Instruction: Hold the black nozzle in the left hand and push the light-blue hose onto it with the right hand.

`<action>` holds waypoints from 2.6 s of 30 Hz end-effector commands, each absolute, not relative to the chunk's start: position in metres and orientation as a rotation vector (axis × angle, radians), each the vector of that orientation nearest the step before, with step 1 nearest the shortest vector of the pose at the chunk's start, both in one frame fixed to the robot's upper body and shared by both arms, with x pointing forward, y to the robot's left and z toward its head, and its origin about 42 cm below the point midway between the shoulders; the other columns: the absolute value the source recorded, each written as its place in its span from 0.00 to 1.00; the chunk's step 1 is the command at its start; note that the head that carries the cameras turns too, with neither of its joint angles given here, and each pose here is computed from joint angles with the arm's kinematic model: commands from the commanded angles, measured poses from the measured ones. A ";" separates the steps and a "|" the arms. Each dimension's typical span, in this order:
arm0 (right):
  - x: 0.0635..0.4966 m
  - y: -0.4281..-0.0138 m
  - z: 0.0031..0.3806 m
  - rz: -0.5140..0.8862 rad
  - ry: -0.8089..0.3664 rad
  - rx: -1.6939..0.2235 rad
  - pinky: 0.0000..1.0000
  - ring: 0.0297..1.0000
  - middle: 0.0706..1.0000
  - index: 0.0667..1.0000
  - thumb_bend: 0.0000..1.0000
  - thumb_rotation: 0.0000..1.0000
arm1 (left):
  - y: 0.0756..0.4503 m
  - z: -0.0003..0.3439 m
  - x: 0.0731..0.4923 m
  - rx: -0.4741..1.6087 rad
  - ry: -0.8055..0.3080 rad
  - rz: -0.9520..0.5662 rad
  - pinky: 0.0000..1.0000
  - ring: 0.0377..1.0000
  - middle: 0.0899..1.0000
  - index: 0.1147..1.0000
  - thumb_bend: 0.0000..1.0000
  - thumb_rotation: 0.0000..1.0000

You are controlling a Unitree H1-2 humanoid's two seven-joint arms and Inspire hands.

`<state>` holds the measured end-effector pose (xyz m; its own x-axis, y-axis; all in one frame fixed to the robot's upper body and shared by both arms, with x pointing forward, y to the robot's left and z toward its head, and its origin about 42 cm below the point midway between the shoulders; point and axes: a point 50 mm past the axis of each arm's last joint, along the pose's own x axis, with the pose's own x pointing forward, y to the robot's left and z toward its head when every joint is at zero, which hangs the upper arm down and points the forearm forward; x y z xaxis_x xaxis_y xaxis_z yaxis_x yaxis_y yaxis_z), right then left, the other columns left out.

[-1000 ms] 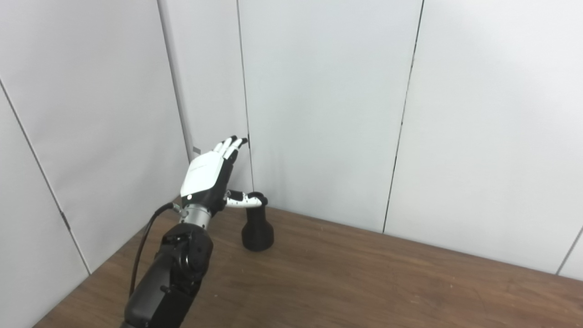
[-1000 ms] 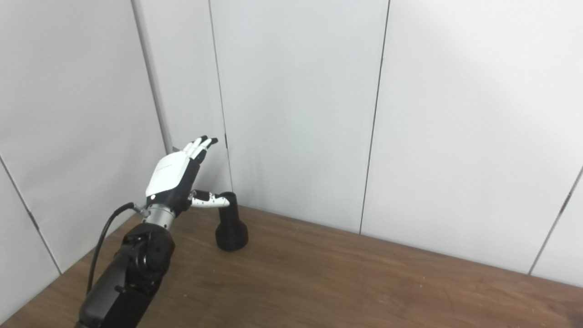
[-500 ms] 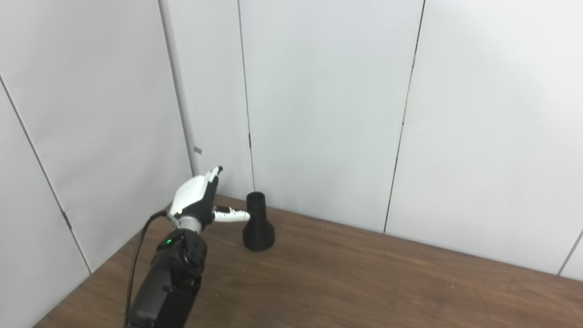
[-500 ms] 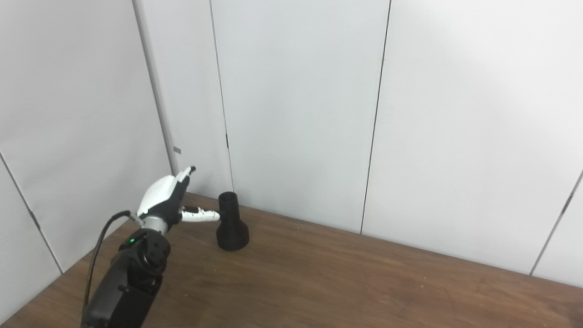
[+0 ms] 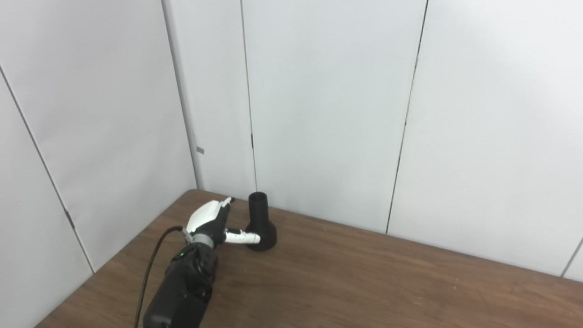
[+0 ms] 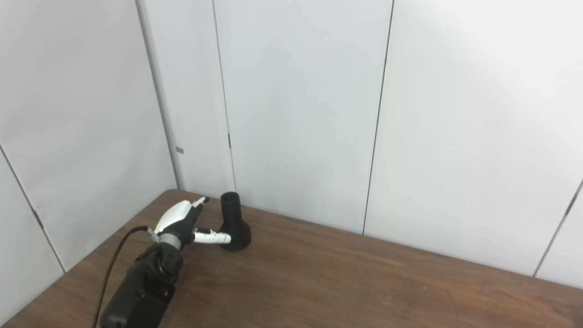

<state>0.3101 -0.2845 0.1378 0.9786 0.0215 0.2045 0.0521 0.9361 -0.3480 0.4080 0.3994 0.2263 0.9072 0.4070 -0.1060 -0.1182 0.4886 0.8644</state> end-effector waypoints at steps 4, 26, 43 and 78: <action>0.312 -0.286 0.156 -0.016 -0.282 -0.367 0.40 0.56 0.67 0.46 0.50 0.11 | 0.407 0.253 0.427 1.028 0.275 0.349 1.00 1.00 1.00 0.99 1.00 0.44; 0.304 -0.285 0.161 -0.015 -0.260 -0.371 0.41 0.55 0.68 0.46 0.50 0.12 | 0.381 0.230 0.445 1.053 0.302 0.281 1.00 1.00 0.94 0.91 1.00 0.40; 0.301 -0.284 0.162 -0.013 -0.257 -0.377 0.42 0.53 0.68 0.46 0.50 0.12 | 0.369 0.222 0.450 1.036 0.264 0.257 1.00 0.95 0.87 0.84 1.00 0.34; 0.300 -0.280 0.169 -0.005 -0.256 -0.344 0.42 0.52 0.67 0.46 0.50 0.13 | 0.361 0.189 0.443 1.002 0.043 0.247 0.48 0.52 0.43 0.42 0.53 0.00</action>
<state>0.2956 -0.2814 0.1511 0.9834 0.0289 0.1791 0.0340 0.9403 -0.3387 0.4432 0.3561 0.1851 0.9674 0.2393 0.0834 -0.2026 0.5325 0.8218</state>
